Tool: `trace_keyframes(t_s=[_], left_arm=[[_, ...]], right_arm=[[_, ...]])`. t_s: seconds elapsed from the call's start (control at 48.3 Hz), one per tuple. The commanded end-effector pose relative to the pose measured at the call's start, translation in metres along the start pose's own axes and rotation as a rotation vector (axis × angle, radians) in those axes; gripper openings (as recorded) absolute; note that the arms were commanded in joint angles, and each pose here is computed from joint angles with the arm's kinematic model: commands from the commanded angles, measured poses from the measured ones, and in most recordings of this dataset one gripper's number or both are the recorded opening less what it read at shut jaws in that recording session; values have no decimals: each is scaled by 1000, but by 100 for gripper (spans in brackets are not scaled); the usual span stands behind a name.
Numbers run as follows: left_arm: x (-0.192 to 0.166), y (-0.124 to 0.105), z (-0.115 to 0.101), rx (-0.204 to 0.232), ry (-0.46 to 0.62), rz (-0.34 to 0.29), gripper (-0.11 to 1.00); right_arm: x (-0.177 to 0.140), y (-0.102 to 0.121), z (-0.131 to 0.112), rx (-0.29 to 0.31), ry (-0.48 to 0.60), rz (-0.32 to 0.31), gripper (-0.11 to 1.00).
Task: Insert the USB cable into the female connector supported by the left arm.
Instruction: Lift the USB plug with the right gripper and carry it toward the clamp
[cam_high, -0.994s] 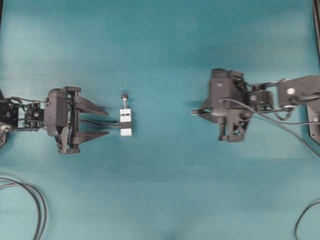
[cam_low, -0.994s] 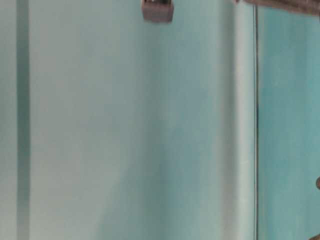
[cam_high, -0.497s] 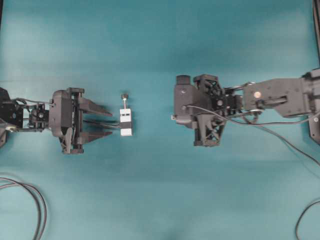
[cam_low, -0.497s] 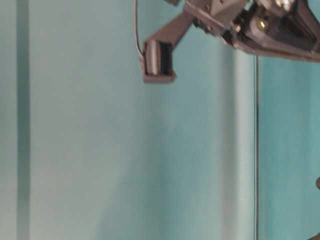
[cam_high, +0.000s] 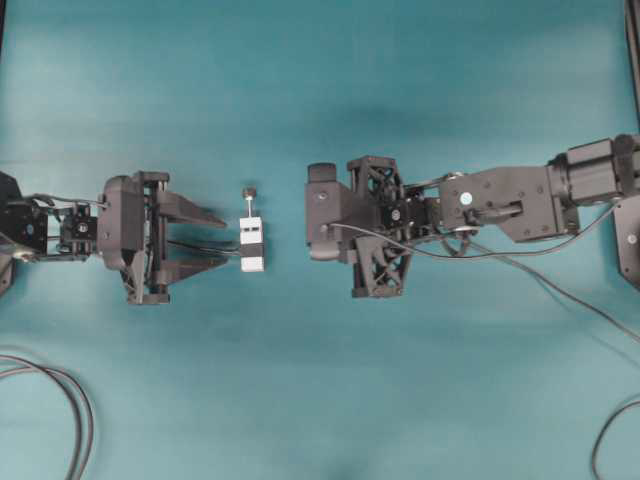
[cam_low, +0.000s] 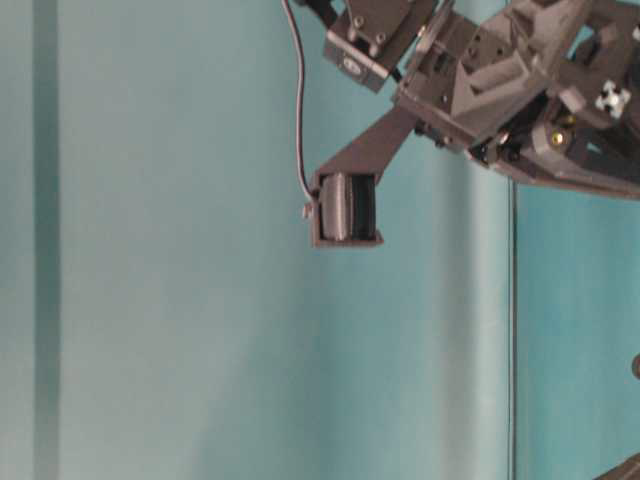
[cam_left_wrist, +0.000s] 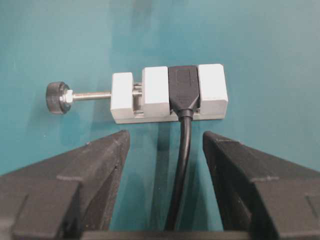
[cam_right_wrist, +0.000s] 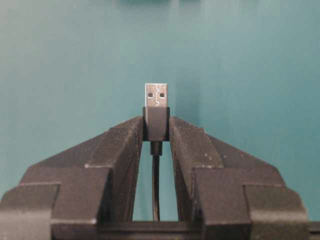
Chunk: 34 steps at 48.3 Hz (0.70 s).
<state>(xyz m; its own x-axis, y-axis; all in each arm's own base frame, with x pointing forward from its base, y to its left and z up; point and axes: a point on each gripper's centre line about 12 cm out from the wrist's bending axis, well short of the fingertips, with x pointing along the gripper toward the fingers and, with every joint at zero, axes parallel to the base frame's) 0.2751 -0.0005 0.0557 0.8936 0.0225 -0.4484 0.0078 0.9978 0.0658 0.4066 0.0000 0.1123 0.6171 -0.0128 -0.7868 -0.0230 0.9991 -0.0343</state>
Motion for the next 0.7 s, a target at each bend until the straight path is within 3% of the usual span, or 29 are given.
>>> trace_keyframes(t_s=[0.0, 0.683], left_arm=[[2, 1, 6, 6, -26, 6, 68], [10, 0, 1, 11, -9, 2, 68]], right_arm=[[-3, 1, 18, -7, -37, 0, 22], [23, 5, 39, -35, -51, 1, 22]])
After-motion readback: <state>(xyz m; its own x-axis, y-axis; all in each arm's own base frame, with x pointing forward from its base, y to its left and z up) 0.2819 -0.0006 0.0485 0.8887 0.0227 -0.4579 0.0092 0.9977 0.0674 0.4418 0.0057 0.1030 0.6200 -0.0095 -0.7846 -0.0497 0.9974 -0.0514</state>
